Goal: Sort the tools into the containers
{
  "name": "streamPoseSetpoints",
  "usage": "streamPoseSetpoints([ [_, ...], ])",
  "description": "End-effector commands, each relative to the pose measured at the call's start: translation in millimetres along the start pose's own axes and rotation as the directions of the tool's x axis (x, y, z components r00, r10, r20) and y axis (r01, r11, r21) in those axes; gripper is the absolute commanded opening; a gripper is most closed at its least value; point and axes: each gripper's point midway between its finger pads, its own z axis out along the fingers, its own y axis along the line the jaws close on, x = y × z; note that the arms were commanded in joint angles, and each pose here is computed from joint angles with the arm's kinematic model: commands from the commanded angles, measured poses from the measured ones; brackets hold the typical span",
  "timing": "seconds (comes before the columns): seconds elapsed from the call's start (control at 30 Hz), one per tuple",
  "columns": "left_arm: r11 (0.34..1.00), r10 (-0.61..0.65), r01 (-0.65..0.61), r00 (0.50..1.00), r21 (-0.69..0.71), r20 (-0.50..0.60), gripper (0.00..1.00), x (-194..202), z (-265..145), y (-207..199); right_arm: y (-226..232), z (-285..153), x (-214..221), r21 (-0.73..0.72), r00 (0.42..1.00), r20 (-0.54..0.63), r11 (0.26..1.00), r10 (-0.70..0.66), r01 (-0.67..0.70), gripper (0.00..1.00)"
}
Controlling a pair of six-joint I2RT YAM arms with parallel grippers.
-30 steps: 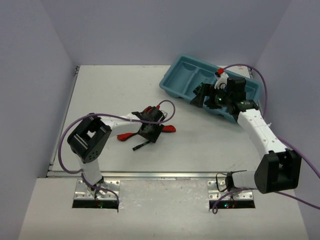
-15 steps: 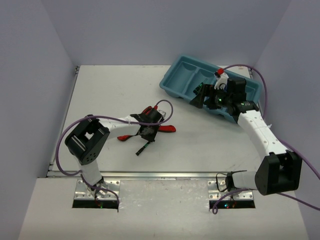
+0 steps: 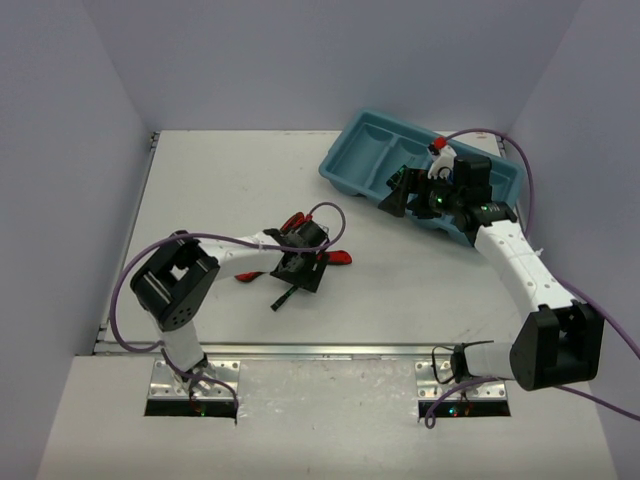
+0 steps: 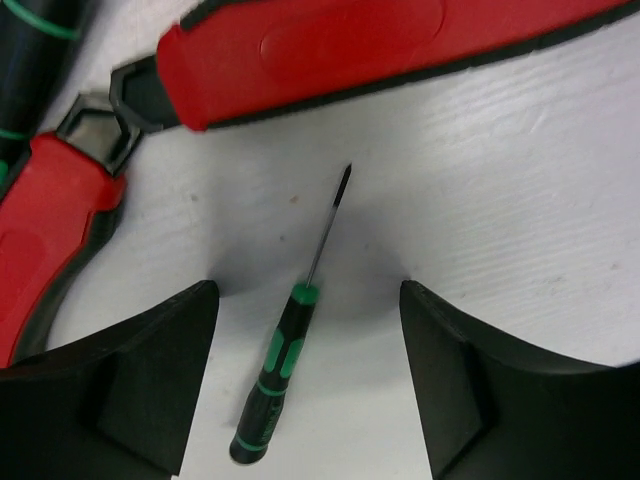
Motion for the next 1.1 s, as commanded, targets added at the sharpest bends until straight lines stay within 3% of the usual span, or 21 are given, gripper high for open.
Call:
streamPoseSetpoints([
  [0.0,0.999,-0.011,0.006,0.994,-0.045,-0.108,0.7,35,-14,16,10,-5,-12,-0.029,0.997,0.048,0.998,-0.053,0.054,0.93],
  [0.07,0.999,-0.009,0.004,0.991,-0.037,-0.135,0.68,46,-15,18,11,-5,-12,-0.03,0.997,0.049,0.998,-0.055,0.056,0.93],
  [0.27,1.0,-0.002,0.004,0.988,0.009,-0.156,0.35,59,-9,12,14,-7,-13,-0.035,0.997,0.055,0.997,-0.062,0.064,0.92],
  [0.4,0.999,-0.006,0.012,0.992,0.049,-0.124,0.04,48,-9,3,16,-8,-13,-0.04,0.996,0.057,0.997,-0.064,0.066,0.92],
  [0.47,0.998,-0.021,0.025,0.997,0.056,-0.078,0.0,35,-17,1,24,-9,-13,-0.085,0.996,0.059,0.994,-0.065,0.07,0.94],
  [0.57,0.994,-0.098,0.094,0.992,0.061,0.079,0.0,-4,-51,1,45,-10,-11,-0.21,0.997,0.06,0.976,-0.043,0.054,0.99],
  [0.67,0.975,-0.182,0.133,0.939,0.18,0.292,0.0,-50,-101,-10,78,-16,-10,-0.383,0.998,0.062,0.923,-0.021,0.043,0.99],
  [0.77,0.904,-0.267,0.063,0.856,0.424,0.443,0.0,-81,-163,-40,115,-20,2,-0.52,0.996,0.004,0.851,0.091,-0.076,0.99],
  [0.9,0.797,-0.315,-0.054,0.812,0.601,0.492,0.0,-94,-202,-72,163,-30,23,-0.622,0.997,0.028,0.782,0.071,-0.039,0.99],
  [1.03,0.714,-0.374,-0.133,0.758,0.688,0.534,0.0,-102,-231,-85,158,-24,29,-0.552,0.989,0.08,0.832,0.123,-0.059,0.96],
  [1.07,0.69,-0.388,-0.151,0.748,0.708,0.538,0.0,-105,-236,-90,153,-23,35,-0.541,0.988,0.076,0.838,0.132,-0.07,0.86],
])
